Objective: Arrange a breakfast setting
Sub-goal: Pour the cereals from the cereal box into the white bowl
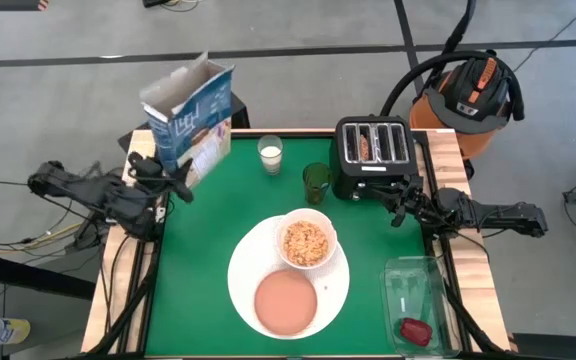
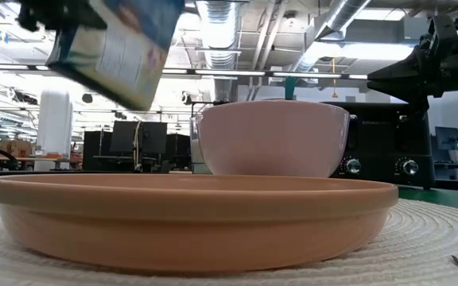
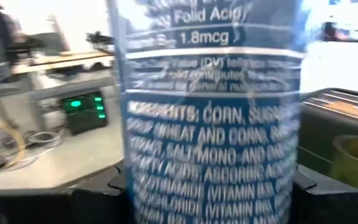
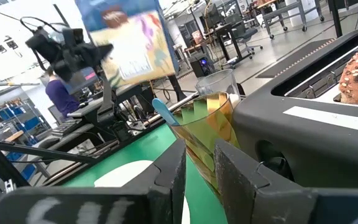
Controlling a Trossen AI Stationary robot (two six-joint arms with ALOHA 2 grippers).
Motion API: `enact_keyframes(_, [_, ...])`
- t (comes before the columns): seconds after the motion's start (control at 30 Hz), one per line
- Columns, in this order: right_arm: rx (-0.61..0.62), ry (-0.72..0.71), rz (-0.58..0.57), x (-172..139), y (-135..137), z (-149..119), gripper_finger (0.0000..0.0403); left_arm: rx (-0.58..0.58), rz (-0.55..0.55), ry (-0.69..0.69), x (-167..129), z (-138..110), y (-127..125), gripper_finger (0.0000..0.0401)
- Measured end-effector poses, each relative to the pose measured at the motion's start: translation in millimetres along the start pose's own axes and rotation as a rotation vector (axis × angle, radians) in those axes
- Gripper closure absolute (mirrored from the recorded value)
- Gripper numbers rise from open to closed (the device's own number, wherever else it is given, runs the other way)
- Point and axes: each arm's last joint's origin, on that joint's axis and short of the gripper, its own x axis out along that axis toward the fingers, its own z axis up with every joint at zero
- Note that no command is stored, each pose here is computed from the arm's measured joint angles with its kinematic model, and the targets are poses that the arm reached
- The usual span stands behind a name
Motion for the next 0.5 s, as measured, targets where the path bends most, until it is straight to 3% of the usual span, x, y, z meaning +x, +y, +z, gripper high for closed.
enact_keyframes(0.27, [0.0, 0.0, 0.0, 0, 0, 0, 0.0296, -0.103, 0.128, -0.048, 7, -63, -12, 0.0198])
enact_keyframes(0.5, [0.0, 0.001, 0.0, 0, 0, 0, 0.0296, -0.176, 0.173, -0.079, 8, -94, -12, 0.0198])
